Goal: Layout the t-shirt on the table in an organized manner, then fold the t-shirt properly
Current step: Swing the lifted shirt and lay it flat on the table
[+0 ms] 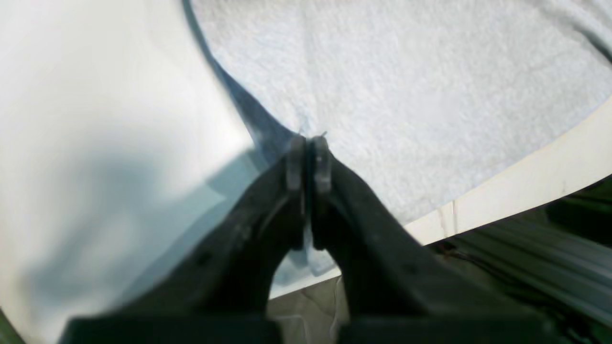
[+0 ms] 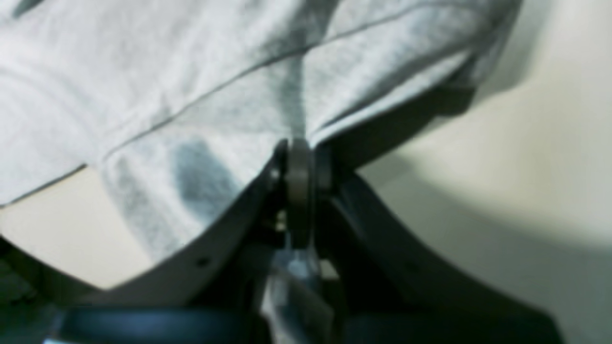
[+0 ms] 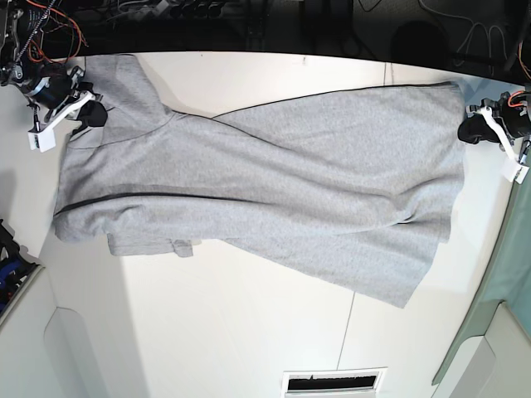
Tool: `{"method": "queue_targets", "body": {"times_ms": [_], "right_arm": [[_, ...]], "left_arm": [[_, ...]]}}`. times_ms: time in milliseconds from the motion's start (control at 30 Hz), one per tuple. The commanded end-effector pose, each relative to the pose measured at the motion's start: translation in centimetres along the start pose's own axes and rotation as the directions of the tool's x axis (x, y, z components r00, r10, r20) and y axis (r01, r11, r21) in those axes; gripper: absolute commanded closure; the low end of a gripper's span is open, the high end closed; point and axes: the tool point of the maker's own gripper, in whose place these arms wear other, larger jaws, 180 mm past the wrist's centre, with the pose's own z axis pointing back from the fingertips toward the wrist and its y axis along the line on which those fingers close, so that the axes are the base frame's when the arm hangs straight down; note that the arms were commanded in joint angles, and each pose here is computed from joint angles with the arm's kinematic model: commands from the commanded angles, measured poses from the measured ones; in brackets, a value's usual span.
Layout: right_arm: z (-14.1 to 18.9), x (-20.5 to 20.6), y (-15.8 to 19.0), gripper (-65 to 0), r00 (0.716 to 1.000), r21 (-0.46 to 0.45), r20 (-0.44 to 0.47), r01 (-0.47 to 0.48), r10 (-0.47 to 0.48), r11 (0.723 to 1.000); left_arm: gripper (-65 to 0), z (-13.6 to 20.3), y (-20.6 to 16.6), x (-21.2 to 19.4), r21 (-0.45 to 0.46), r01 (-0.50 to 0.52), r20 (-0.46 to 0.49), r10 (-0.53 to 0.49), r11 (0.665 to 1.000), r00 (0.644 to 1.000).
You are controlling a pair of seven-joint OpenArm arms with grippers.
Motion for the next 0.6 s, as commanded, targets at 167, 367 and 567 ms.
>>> {"method": "queue_targets", "body": {"times_ms": [167,367,567], "right_arm": [[3.6,0.9,-0.1,0.0,0.999,0.007,0.039,-0.02,0.02,1.0],[9.1,1.5,-0.2,0.0,0.989,-0.068,0.112,-0.09,0.097,0.994],[12.3,-0.3,0.3,0.0,0.985,-0.099,0.09,-0.139,0.148,0.985]], "left_arm": [[0.0,0.8,-0.1,1.4,-0.014,0.054,0.03,-0.054,0.998,0.998],[0.0,1.0,-0.7,2.1,-0.018,0.087,0.033,-0.087,0.996,0.996],[0.0,1.3,-1.1,2.9,-0.018,0.114,0.047,-0.113,0.993,0.992]]}}
